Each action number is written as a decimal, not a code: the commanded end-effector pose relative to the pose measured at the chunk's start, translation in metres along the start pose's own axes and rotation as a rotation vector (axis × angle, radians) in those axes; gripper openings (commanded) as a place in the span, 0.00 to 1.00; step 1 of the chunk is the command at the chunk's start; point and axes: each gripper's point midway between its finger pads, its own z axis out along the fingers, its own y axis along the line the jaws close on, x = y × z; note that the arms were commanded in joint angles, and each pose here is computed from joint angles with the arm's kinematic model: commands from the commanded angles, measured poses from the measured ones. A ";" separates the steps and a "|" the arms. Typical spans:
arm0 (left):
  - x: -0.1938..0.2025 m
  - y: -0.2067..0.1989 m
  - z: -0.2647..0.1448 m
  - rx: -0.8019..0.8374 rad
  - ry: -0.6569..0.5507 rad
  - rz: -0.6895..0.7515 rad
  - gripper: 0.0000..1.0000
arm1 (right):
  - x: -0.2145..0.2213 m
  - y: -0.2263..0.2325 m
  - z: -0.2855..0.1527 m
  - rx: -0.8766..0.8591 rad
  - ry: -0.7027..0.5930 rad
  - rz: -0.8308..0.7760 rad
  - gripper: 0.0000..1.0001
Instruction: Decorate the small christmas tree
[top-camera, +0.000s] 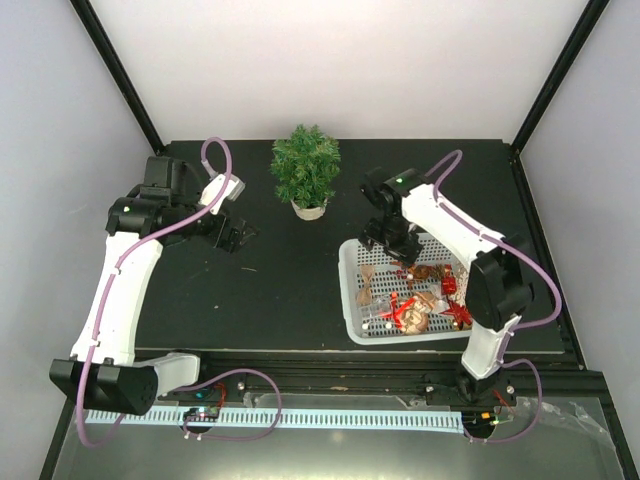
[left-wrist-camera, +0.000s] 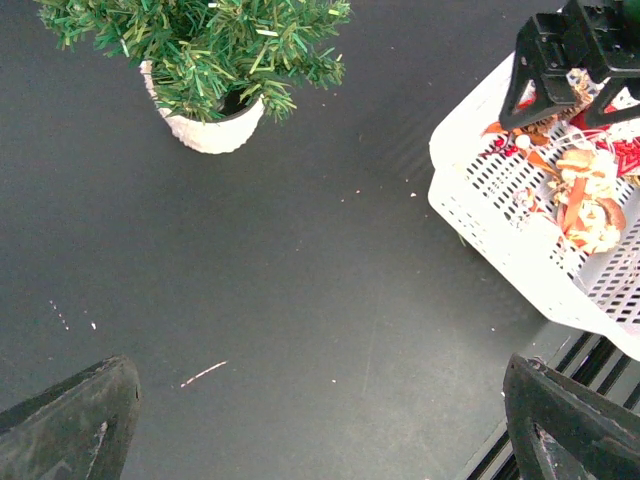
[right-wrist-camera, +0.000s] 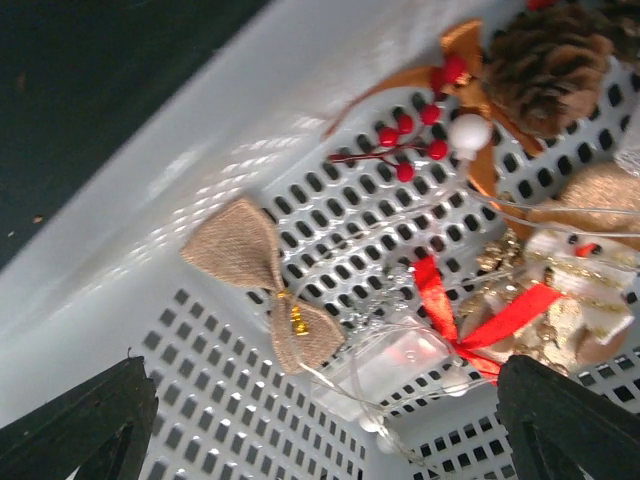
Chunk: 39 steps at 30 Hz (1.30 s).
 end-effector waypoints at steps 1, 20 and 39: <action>-0.004 0.000 -0.003 -0.011 -0.029 -0.005 0.99 | -0.007 -0.013 -0.002 -0.044 -0.002 0.128 0.93; 0.003 -0.002 0.003 0.018 -0.007 -0.028 0.99 | -0.063 -0.018 -0.013 -0.204 -0.112 0.444 0.90; 0.011 -0.003 0.000 0.003 0.021 -0.021 0.99 | -0.074 -0.008 0.024 -0.179 -0.084 0.400 0.84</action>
